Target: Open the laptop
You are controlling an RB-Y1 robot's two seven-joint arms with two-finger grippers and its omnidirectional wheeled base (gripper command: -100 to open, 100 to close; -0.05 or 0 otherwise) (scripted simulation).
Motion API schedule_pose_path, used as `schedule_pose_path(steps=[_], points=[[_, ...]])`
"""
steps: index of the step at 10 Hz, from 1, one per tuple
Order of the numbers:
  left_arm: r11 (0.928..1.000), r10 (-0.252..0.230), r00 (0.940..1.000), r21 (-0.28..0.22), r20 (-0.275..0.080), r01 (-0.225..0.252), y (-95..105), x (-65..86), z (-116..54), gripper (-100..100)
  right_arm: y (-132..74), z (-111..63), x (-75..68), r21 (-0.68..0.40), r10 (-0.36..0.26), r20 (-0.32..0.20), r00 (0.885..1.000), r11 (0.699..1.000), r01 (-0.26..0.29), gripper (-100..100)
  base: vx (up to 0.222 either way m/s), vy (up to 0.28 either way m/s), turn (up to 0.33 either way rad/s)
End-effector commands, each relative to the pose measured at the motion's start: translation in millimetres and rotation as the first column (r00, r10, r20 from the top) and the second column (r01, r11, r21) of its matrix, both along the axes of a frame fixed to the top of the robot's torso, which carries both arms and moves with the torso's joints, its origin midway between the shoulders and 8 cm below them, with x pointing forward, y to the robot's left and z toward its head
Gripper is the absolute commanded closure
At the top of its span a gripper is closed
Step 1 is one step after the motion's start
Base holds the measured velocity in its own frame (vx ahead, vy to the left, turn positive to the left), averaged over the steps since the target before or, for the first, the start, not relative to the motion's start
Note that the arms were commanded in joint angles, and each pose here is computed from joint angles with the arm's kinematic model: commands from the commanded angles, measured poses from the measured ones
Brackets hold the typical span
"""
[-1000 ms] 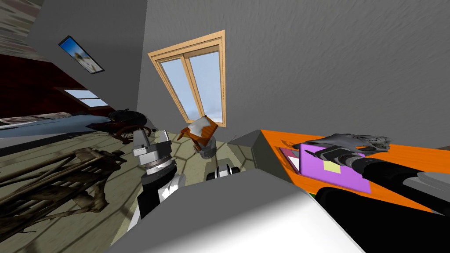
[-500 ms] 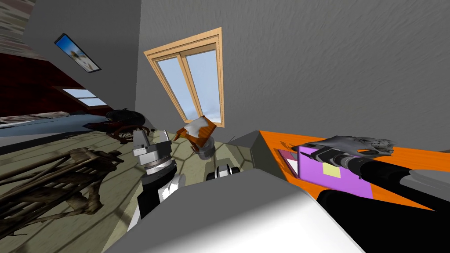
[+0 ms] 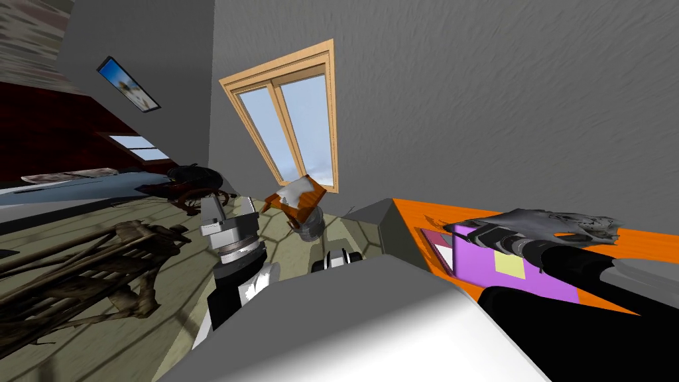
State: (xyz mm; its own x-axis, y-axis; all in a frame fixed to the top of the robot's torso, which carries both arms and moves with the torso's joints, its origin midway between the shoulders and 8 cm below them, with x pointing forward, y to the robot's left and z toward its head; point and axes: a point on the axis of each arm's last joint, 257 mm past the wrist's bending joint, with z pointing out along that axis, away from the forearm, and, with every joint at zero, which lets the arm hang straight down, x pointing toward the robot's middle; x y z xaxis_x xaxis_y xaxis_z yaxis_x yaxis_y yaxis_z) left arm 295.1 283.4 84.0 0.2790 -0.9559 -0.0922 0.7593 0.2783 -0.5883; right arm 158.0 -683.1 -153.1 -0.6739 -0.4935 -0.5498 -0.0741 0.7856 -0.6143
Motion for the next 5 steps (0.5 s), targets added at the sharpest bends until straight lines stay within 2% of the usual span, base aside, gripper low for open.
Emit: schedule_pose_path(steps=[1,5], points=[[1.0000,0.000,1.0000,0.000,0.000,0.000,0.0,0.0,0.0,0,5.2,-6.5,-7.8,0.017,0.005,-0.035,0.999,1.000,-0.005,100,0.054,-0.017,-0.020],[1.0000,0.000,1.0000,0.000,0.000,0.000,0.0,0.0,0.0,0,16.1,-19.6,-24.5,0.054,0.015,-0.107,0.994,0.999,-0.009,100,0.106,-0.057,-0.024]])
